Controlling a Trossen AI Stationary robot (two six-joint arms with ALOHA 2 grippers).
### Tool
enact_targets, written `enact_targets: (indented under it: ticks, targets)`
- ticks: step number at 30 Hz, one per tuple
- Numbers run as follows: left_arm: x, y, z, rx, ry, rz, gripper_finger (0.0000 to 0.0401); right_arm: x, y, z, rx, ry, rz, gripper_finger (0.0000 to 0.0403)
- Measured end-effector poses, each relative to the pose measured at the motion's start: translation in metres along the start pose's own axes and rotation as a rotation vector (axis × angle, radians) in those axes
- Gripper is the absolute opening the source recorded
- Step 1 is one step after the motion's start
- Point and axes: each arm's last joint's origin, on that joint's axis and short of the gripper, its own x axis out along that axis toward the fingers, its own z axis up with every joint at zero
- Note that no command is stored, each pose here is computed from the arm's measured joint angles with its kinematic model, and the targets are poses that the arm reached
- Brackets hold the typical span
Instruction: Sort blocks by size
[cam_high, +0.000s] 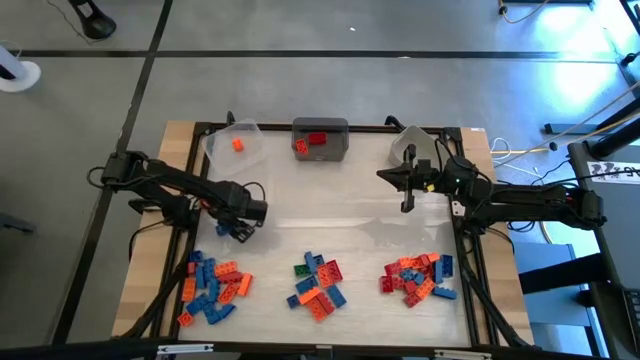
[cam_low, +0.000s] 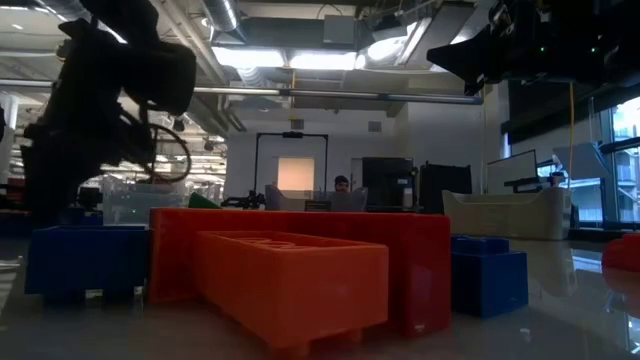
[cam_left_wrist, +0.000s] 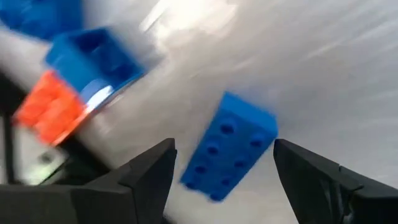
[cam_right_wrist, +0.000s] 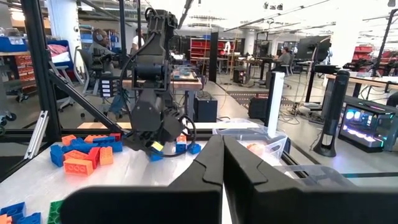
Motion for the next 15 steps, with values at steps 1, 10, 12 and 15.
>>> enact_targets:
  ticks: [1,10,12,15]
  targets:
    - [0.0,0.0,-0.002,0.018,0.004,0.01,0.026,0.0,0.0,0.0,0.0,0.0,0.0,0.0005]
    - [0.017,-0.006,-0.011,0.118,0.013,-0.061,0.026,0.0,0.0,0.0,0.0,0.0,0.0,0.0005]
    - [0.021,-0.005,-0.012,0.115,0.023,-0.061,0.026,0.0,0.0,0.0,0.0,0.0,0.0,0.0005]
    - [0.023,-0.006,-0.013,0.136,0.027,-0.086,0.025,0.0,0.0,0.0,0.0,0.0,0.0,0.0005]
